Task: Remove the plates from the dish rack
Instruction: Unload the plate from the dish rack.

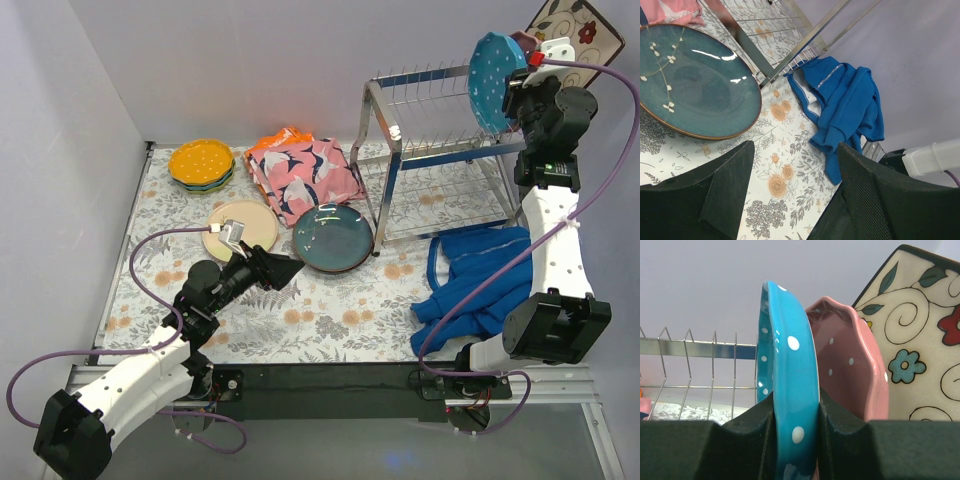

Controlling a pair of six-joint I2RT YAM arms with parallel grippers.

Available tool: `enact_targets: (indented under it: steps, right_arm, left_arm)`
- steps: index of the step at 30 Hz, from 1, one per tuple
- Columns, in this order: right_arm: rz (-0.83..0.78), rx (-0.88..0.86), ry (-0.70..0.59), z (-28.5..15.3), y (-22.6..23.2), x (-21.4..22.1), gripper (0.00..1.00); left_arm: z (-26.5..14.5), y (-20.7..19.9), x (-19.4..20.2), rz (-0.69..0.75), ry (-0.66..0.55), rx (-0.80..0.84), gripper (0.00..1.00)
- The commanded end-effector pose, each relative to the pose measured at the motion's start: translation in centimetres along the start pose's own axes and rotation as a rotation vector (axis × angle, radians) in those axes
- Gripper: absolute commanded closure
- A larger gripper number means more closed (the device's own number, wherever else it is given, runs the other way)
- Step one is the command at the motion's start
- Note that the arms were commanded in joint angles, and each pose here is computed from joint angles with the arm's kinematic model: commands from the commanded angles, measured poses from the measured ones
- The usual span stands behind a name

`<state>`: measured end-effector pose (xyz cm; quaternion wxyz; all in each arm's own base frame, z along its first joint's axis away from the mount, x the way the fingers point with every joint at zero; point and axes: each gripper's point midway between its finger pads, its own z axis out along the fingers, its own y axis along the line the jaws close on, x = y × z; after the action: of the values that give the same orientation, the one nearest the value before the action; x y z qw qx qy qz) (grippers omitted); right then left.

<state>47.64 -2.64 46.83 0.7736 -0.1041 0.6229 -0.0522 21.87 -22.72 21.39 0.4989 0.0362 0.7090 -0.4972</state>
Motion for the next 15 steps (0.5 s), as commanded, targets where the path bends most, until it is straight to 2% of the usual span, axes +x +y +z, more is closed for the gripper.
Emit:
enact_targets:
  steps: [1, 5, 10, 15]
  right_arm:
    - [-0.25, -0.163, -0.503, -3.9, 3.0, -17.2, 0.99]
    - [-0.224, -0.089, -0.48, -3.4, 1.7, -16.5, 0.99]
    - [-0.2, 0.117, -0.461, -4.0, -1.9, -16.5, 0.99]
    - [-0.187, 0.162, -0.462, -4.1, -2.6, -16.6, 0.99]
  left_arm:
    - [-0.2, -0.6, -0.2, 0.012, -0.012, 0.026, 0.34]
    - [0.0, -0.3, -0.1, 0.009, -0.007, 0.016, 0.34]
    - [0.1, 0.0, 0.1, 0.012, -0.001, 0.005, 0.34]
    - [0.2, 0.1, 0.0, 0.014, -0.004, -0.001, 0.34]
